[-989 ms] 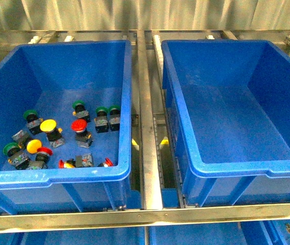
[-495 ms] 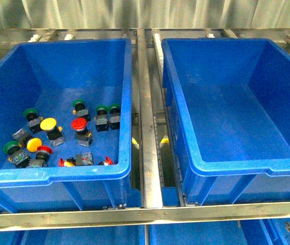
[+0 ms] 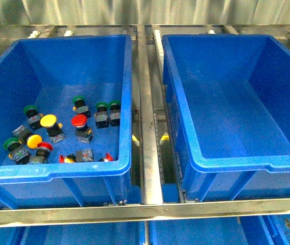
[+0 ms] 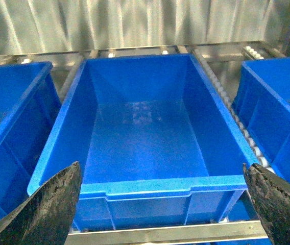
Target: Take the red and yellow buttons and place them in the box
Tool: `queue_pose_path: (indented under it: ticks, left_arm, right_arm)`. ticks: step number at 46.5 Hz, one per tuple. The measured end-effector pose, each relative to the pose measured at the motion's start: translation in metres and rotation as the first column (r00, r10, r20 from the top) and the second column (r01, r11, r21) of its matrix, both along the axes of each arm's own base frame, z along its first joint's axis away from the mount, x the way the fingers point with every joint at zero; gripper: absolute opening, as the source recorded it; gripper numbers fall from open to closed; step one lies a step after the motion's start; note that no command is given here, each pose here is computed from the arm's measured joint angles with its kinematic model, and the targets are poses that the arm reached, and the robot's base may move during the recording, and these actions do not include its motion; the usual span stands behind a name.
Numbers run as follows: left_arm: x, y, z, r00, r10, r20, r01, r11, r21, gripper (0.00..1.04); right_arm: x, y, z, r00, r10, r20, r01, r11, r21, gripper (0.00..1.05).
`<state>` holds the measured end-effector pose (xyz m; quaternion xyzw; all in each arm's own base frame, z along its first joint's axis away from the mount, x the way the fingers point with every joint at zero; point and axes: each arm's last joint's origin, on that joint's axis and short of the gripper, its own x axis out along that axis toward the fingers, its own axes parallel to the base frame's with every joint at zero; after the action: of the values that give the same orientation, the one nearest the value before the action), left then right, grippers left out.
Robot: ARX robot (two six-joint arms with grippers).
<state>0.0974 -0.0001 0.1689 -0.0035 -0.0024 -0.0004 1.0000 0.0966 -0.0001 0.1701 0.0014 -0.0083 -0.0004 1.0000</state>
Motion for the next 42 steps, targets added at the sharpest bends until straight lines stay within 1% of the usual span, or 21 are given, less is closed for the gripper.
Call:
queue_pose_path:
  ticks: [5,6,7,8,9,10,12,13,16,18,19,24,28,32,35,39,42]
  left_arm:
    - [0.0,0.0,0.0,1.0,0.008,-0.01,-0.008,1.0,-0.006,0.97]
    - [0.001,0.0,0.0,0.999,0.018,-0.042,-0.018,1.0,-0.013,0.97]
    - [0.001,0.001,0.0,0.991,0.06,-0.116,-0.063,0.998,-0.027,0.97]
    - [0.003,0.002,0.001,0.978,0.078,-0.194,-0.087,0.995,-0.038,0.97]
    - [0.004,0.002,0.002,0.97,0.087,-0.226,-0.1,0.994,-0.046,0.97]
    - [0.01,0.003,0.006,0.955,0.099,-0.281,-0.117,0.992,-0.048,0.97]
    - [0.025,0.005,0.017,0.936,0.099,-0.338,-0.124,0.991,-0.052,0.97]
    - [0.037,0.006,0.025,0.933,0.092,-0.348,-0.118,0.991,-0.056,0.97]
    - [0.081,0.009,0.047,0.937,0.05,-0.346,-0.07,0.996,-0.046,0.97]
    - [0.108,0.01,0.052,0.936,0.012,-0.353,-0.026,0.999,-0.034,0.97]
    - [0.123,0.01,0.051,0.928,-0.017,-0.372,0.008,1.0,-0.025,0.97]
    - [0.163,0.008,0.036,0.889,-0.099,-0.447,0.112,0.994,0.002,0.97]
    - [0.19,0.003,0.026,0.863,-0.148,-0.484,0.189,0.981,0.036,0.97]
    - [0.228,0.0,0.011,0.833,-0.175,-0.525,0.238,0.97,0.054,0.97]
    - [0.256,-0.004,0.001,0.826,-0.179,-0.535,0.265,0.96,0.088,0.97]
    - [0.277,-0.01,-0.005,0.798,-0.223,-0.56,0.312,0.948,0.067,0.97]
    - [0.291,-0.015,-0.009,0.789,-0.236,-0.567,0.33,0.942,0.067,0.97]
  right_arm:
    - [0.0,0.0,0.0,1.0,0.0,0.0,0.0,1.0,0.0,0.97]
    - [0.0,0.0,0.0,1.0,0.0,0.0,0.0,1.0,0.0,0.97]
    - [0.0,0.0,0.0,1.0,0.0,0.0,0.0,1.0,0.0,0.97]
    - [0.0,0.0,0.0,1.0,0.0,0.0,0.0,1.0,0.0,0.97]
    - [0.0,0.0,0.0,1.0,-0.001,0.0,0.001,1.0,0.0,0.97]
    - [0.0,0.0,0.0,1.0,-0.002,0.0,0.002,1.0,0.0,0.97]
    - [0.0,0.0,0.0,1.0,0.0,0.0,0.0,1.0,0.0,0.97]
    - [0.0,0.0,0.0,1.0,0.001,0.001,-0.001,1.0,0.0,0.97]
    - [0.0,0.0,0.0,1.0,0.0,0.0,0.0,1.0,0.0,0.97]
    - [0.0,0.0,0.0,1.0,0.0,0.0,0.0,1.0,0.0,0.97]
    - [0.0,0.0,0.0,1.0,-0.001,0.0,0.001,1.0,0.0,0.97]
    - [0.0,0.0,0.0,1.0,-0.001,0.0,0.001,1.0,0.0,0.97]
    - [0.0,0.0,0.0,1.0,0.0,0.0,0.0,1.0,0.0,0.97]
    - [0.0,0.0,0.0,1.0,0.0,0.0,0.0,1.0,0.0,0.97]
    - [0.0,0.0,0.0,1.0,0.0,0.0,0.0,1.0,0.0,0.97]
    - [0.0,0.0,0.0,1.0,0.0,0.0,0.0,1.0,0.0,0.97]
    - [0.0,0.0,0.0,1.0,0.0,0.0,0.0,1.0,0.0,0.97]
